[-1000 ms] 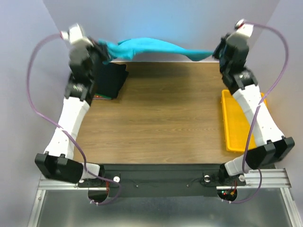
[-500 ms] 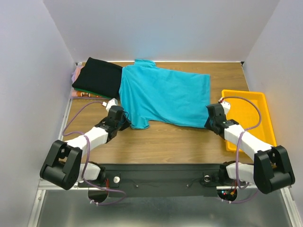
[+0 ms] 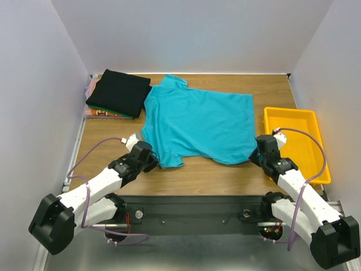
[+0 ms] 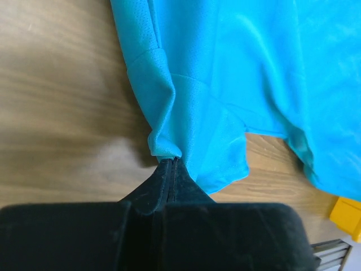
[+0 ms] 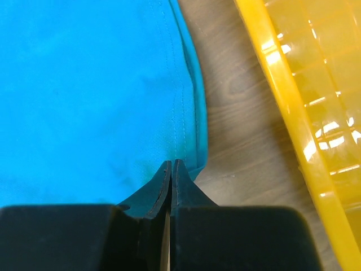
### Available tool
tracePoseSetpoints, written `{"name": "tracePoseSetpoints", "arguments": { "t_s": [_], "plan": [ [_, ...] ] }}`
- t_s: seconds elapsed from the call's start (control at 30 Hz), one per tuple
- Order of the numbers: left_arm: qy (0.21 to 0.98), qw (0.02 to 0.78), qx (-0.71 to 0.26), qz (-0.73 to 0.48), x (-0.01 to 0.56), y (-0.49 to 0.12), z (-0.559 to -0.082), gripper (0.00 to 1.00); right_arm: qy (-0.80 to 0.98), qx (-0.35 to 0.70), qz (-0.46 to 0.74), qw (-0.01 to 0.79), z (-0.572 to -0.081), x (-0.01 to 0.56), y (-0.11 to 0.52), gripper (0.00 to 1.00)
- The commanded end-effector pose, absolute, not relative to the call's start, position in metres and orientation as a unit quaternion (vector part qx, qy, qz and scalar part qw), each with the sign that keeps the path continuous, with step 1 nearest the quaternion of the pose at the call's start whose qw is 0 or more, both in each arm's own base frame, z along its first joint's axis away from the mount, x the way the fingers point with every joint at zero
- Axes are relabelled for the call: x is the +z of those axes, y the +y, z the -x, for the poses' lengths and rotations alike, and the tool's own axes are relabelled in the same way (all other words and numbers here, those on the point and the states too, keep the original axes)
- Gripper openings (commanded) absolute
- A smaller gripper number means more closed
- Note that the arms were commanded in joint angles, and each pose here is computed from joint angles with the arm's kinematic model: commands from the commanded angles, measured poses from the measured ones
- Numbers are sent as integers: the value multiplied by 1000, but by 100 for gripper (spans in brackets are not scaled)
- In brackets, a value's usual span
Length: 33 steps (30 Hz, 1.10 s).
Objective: Fold and stack the t-shirts
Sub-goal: Flatten the tshirt out, then fold the tshirt
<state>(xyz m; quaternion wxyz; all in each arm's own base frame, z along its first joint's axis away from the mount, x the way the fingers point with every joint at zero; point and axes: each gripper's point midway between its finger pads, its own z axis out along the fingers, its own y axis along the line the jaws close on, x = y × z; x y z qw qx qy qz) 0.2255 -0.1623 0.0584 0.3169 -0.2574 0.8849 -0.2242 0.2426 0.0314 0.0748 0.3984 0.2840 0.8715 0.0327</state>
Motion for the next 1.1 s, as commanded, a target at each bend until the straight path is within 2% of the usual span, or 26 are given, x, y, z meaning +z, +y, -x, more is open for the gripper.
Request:
{"name": "tracePoseSetpoints", "arguments": {
  "t_s": [0.0,0.23,0.4,0.67,0.83,0.97,1.07],
  "plan": [
    [891,286,-182,302,46,-145,-200,0,873,33,-306,379,-231,77,31,0],
    [907,247,-172,296,46,-143,-172,0,849,56,-364,379,-219,101,29,0],
    [904,260,-137,311,64,-123,-166,0,846,54,-382,369,-209,109,27,1],
    [912,237,-165,292,63,-132,-156,0,846,52,-402,347,-186,117,23,0],
    [907,259,-153,295,72,-129,-167,0,847,32,-406,341,-190,112,20,0],
    [894,295,-188,279,98,-147,-191,0,850,25,-386,356,-209,115,21,0],
    [890,320,-177,273,112,-152,-212,0,850,10,-378,365,-224,119,19,0]
  ]
}}
